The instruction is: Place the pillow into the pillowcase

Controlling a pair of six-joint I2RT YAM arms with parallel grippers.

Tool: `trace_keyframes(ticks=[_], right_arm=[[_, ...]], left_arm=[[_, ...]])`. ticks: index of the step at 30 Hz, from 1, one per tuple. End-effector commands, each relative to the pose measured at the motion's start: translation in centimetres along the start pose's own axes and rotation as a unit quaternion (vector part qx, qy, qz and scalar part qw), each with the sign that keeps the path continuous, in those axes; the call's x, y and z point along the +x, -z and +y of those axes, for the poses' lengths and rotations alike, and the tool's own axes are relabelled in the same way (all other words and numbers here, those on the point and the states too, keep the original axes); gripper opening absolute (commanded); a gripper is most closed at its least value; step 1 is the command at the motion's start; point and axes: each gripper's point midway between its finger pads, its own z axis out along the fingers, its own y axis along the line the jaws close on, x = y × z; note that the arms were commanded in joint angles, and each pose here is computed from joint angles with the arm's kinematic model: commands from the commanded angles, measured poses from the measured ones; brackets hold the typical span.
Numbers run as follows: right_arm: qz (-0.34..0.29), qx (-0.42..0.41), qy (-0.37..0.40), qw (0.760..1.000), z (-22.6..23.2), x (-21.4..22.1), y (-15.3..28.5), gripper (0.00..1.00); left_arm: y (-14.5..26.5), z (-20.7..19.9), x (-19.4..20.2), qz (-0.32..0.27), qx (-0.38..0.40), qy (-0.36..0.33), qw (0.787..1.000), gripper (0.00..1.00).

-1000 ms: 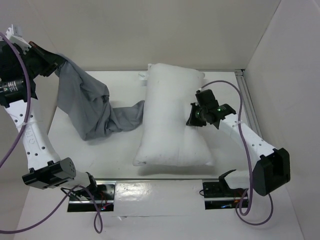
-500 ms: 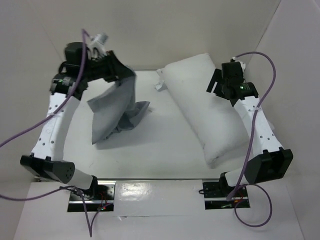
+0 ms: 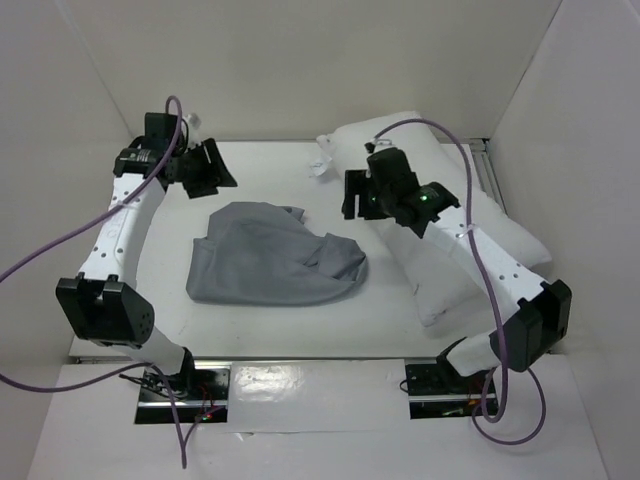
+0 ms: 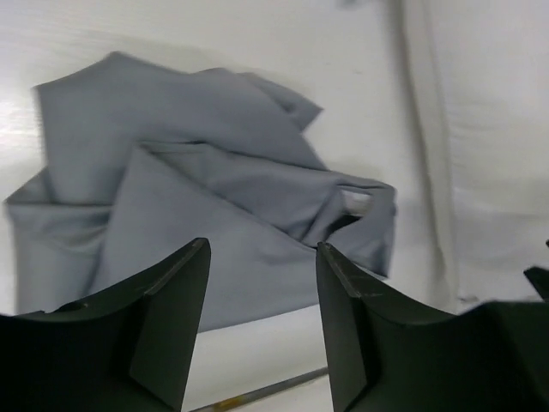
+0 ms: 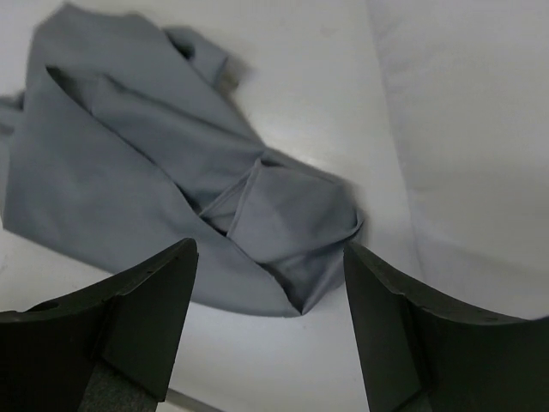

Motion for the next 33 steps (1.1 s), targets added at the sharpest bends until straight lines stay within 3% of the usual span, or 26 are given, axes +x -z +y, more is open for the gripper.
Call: trace_keyframes(ticks=[1,6,11,17,20,22,25,26,27,28,29,31,33], right_arm=[[0.039,-0.023,0.014,0.999,2.2,3.6,-2.1,0.76],[0.103,-0.005,0.047,0.994,3.8,8.5,-4.7,0.81],[0.13,0.051,0.056,0.989,3.0,10.7,-7.5,0.87],[0.158,0.083,0.069,0.982,2.3,12.5,-10.7,0.94],[0.17,0.1,0.076,0.977,1.8,13.5,-12.2,0.93],[0.169,0.102,0.072,0.978,1.6,13.4,-12.9,0.83],[0.165,0.094,0.069,0.979,2.0,13.4,-13.4,0.68],[0.171,0.093,0.069,0.978,2.0,13.8,-13.6,0.63],[0.168,0.091,0.068,0.979,2.2,13.5,-13.6,0.53],[0.164,0.088,0.067,0.98,2.4,13.1,-13.6,0.31],[0.164,0.088,0.067,0.98,2.4,13.1,-13.6,0.19],[0.154,0.087,0.07,0.982,2.8,12.1,-13.5,0.03],[0.134,0.089,0.068,0.985,2.9,10.5,-12.7,0.0]], left_arm=[[0.0,3.7,1.0,-0.003,-0.07,0.006,0.998,0.66],[-3.9,7.6,4.6,0.058,-0.128,0.026,0.99,0.66],[-6.7,10.7,5.6,0.074,-0.192,0.027,0.978,0.77],[-9.5,12.1,5.7,0.087,-0.213,0.017,0.973,0.81],[-11.3,12.1,7.5,0.129,-0.2,0.018,0.971,0.78],[-11.7,11.8,7.9,0.134,-0.185,0.02,0.973,0.6],[-11.9,11.6,8.5,0.142,-0.169,0.034,0.975,0.19],[-11.9,11.5,8.5,0.144,-0.164,0.035,0.975,0.12],[-11.9,11.5,8.5,0.144,-0.164,0.035,0.975,0.07],[-11.9,11.3,8.1,0.14,-0.162,0.029,0.976,0.03],[-11.7,11.6,8.2,0.144,-0.161,0.035,0.976,0.0],[-11.2,11.3,7.3,0.135,-0.156,0.039,0.978,0.0],[-10.1,10.3,6.0,0.114,-0.147,0.033,0.982,0.0]])
